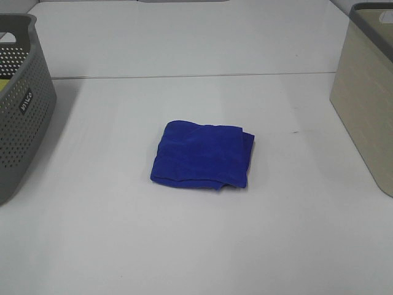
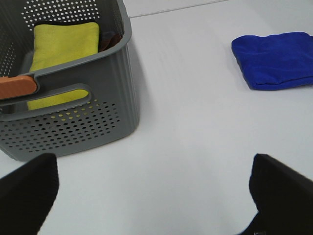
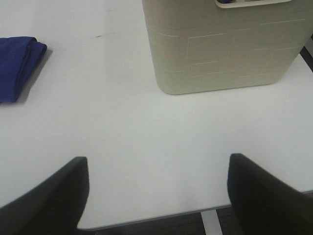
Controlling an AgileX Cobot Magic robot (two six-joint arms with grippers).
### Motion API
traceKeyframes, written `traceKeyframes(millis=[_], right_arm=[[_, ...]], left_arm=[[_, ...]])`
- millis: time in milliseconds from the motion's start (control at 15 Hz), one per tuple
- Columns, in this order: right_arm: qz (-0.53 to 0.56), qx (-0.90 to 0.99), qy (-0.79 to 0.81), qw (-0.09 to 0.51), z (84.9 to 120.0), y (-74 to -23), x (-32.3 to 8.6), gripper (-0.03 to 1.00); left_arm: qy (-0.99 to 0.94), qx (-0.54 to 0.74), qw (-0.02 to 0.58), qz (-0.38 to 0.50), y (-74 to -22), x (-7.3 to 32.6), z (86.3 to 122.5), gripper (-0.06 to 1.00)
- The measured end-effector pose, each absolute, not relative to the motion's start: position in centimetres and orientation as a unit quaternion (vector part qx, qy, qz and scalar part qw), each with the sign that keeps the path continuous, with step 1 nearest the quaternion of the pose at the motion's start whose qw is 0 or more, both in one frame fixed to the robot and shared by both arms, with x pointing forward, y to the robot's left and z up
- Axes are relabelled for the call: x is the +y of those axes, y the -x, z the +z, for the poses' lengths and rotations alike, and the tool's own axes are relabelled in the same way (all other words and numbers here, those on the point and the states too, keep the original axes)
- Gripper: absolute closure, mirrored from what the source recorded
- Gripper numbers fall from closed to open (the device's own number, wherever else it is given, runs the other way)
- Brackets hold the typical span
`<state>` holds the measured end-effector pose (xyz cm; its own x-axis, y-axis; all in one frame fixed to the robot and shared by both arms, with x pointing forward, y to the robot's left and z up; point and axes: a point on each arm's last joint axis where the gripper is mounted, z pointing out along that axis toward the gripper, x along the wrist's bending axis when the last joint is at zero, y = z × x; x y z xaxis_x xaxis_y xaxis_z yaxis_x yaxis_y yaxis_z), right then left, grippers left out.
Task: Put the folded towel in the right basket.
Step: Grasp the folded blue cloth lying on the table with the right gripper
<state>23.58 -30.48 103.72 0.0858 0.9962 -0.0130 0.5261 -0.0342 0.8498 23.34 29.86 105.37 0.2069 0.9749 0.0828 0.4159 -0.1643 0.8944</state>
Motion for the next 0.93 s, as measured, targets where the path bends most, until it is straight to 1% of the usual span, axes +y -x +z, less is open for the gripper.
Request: traceKeyframes(millis=[933], right_arm=[[0.325,0.593,-0.642,0.362,103.72,-23.58,-30.48,0.20]], left_arm=[[-0.673,0.517,0.388,0.360,-23.34,29.86,105.37,-0.04]])
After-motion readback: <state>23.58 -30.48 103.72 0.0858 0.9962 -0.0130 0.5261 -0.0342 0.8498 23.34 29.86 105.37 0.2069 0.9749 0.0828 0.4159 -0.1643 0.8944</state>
